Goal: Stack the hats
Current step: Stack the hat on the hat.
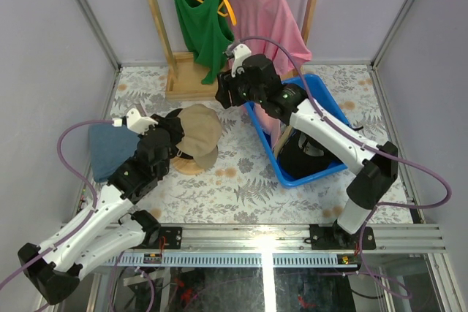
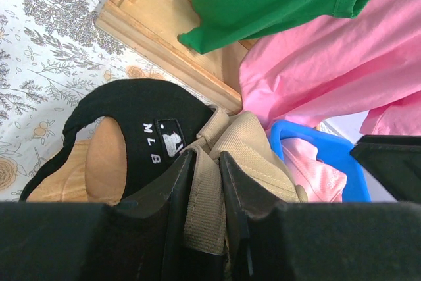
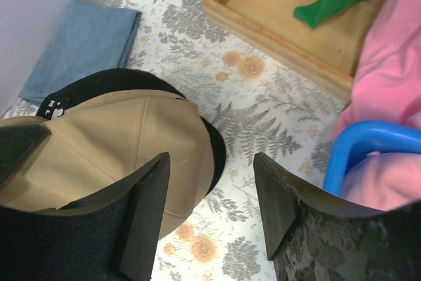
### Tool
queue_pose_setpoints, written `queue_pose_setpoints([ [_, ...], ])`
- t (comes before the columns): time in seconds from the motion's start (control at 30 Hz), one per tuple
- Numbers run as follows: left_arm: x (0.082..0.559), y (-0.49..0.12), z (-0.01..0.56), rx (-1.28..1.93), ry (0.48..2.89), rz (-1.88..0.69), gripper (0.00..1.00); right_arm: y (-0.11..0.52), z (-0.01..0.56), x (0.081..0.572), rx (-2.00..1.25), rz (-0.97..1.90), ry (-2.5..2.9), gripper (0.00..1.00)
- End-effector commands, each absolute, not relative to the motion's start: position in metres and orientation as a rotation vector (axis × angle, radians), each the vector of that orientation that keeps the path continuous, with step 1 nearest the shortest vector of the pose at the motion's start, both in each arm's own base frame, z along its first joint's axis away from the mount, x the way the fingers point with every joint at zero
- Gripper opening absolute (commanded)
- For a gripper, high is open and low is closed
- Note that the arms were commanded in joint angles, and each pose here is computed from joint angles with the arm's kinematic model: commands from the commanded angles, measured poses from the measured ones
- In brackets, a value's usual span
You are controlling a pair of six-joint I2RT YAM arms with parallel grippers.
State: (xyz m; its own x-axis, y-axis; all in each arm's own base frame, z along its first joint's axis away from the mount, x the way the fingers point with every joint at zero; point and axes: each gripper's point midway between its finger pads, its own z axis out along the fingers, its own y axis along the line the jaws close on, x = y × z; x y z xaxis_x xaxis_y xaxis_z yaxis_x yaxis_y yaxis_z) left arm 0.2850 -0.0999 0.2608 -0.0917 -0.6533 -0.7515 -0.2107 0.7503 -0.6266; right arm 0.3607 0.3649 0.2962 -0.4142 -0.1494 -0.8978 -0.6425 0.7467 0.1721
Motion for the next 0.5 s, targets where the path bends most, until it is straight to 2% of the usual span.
queue_pose_setpoints([
  [0.0,0.285,-0.087,0.266,-0.731,1.615,-0.381,0.00,0.380,0.291,0.353,-0.556,0.769,1.981,0.62],
  [0.47,0.285,-0.087,0.259,-0.728,1.627,-0.370,0.00,0.403,0.267,0.320,-0.554,0.944,2.040,0.66],
])
